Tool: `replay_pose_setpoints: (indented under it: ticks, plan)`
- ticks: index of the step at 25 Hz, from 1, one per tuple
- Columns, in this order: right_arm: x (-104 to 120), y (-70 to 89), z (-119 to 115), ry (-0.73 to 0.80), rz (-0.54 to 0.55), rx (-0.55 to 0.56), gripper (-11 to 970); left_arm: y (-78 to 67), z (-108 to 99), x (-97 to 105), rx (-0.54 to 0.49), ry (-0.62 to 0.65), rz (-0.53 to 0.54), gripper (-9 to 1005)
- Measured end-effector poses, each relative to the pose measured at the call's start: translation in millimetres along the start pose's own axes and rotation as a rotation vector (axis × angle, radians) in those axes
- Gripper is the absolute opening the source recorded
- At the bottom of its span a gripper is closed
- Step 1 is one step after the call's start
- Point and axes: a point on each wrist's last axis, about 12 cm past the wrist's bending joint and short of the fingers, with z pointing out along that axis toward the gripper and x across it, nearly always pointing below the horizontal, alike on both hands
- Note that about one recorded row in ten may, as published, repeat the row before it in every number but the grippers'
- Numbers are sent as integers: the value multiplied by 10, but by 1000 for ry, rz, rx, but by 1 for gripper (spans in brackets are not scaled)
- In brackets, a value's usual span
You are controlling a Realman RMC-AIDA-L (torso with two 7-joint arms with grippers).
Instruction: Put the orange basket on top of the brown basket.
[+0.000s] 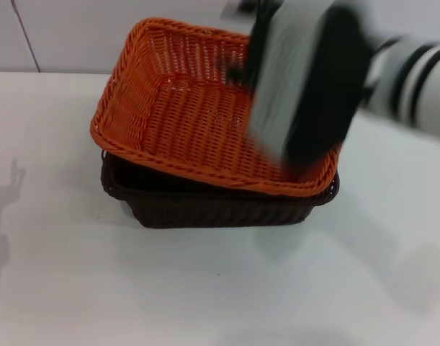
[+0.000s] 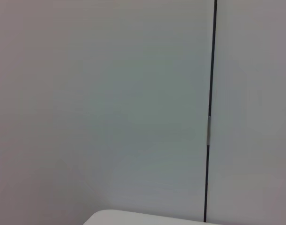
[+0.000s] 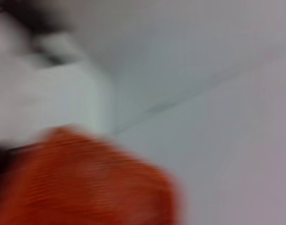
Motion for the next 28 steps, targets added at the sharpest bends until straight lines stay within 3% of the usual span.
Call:
replay_pose_setpoints:
  ticks: [3,4,5,6,8,9,10,12,13,14,15,16,17,19,28]
  plan:
    - [401,-234,-87,-61,315,267,602,23,-14,2,-6,-3,0,813]
    - [638,-266,-221,-111,475,404,602,32,-20,1,-9,-6,0,813]
    - [638,-266,-221,-111,475,404,602,32,-20,1,-9,-6,0,813]
    - [928,-147,-430,-133,601,525,602,37,-22,-7,-10,-14,-2,813]
    - [1048,-66,-532,-138,643,575,602,45,-26,-19,-12,-25,-2,813]
    - [1282,136,-748,-170,738,687,602,49,-30,-28,-14,-34,-1,813]
    - [1282,136,-748,-170,738,687,602,49,-30,-28,-14,-34,-1,813]
    - [1544,415,-954,-211,851,822,602,61,-38,-44,-18,-51,-2,813]
    - [1673,570,-1034,-226,878,894,602,63,-38,-47,-19,-53,-4,813]
    - [1901,854,-1171,-247,896,1031,602,72,-37,-50,-23,-54,-6,813]
    - [1901,854,-1171,-247,896,1031,602,72,-37,-50,-23,-54,-6,813]
    - [2117,1135,-1266,-242,920,1143,602,79,-35,-54,-28,-56,-8,813]
    - [2117,1135,-1266,-242,920,1143,602,84,-34,-59,-31,-60,-9,813]
    - [2302,1370,-1432,-236,930,1297,602,90,-39,-65,-33,-67,-10,813]
    - [2330,1466,-1464,-222,944,1350,602,153,-79,-61,-50,-77,-5,813]
